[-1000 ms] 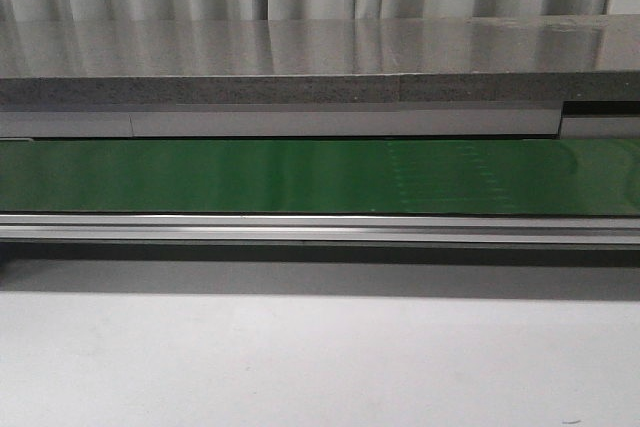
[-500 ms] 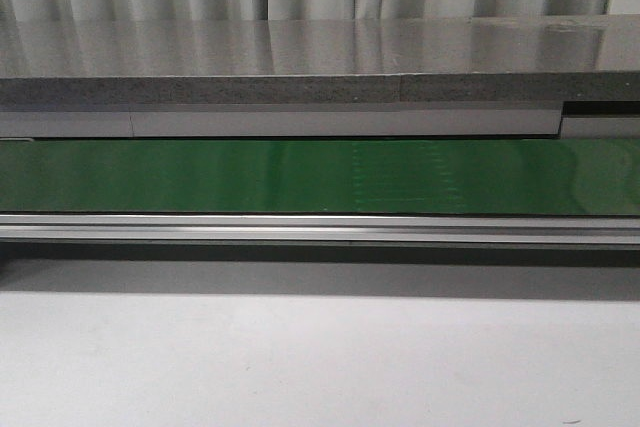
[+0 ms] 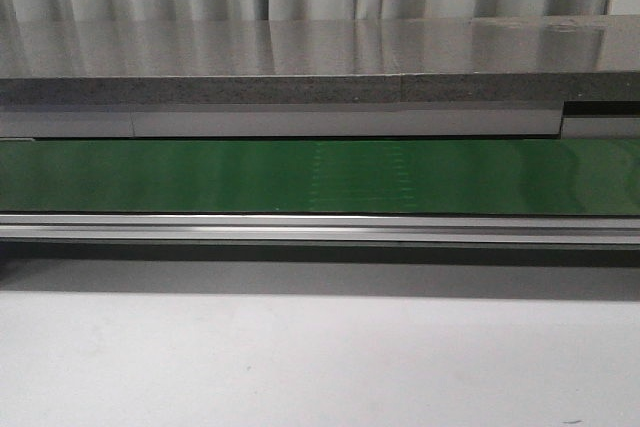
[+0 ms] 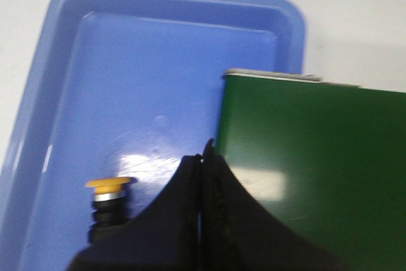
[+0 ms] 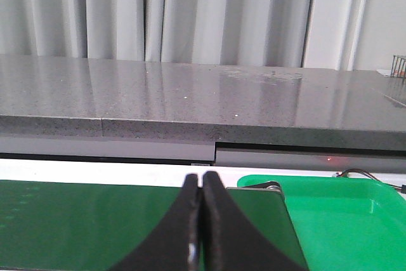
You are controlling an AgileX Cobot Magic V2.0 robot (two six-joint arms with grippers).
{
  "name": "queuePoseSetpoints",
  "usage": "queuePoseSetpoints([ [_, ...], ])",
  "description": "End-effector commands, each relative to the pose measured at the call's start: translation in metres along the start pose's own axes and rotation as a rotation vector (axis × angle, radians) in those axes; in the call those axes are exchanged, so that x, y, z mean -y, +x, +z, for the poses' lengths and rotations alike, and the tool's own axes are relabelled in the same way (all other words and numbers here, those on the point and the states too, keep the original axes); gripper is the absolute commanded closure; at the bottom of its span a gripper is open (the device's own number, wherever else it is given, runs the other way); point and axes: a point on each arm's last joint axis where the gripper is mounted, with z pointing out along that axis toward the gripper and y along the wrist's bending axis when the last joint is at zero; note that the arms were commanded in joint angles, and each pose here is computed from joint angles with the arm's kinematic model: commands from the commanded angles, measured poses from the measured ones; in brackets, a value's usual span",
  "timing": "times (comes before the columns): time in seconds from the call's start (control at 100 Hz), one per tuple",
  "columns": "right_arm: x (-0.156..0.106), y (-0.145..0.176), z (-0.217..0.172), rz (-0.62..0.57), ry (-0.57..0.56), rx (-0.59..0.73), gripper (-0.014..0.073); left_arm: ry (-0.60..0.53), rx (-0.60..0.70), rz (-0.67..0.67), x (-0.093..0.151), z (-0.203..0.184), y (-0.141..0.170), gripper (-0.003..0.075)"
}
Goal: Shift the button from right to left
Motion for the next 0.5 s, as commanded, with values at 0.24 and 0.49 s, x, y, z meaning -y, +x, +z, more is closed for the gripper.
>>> queuePoseSetpoints([
  [0.24,0.0,-0.017,-0.003,-0.007,0.003,0.115,0.0662,0.209,0.165,0.102,0.089,-0.045,-0.015,0.0741],
  [0.49,0.0,-0.017,-0.003,-0.007,0.003,0.115,0.0662,0.291,0.202,0.162,0.126,-0.061,-0.01,0.0741],
])
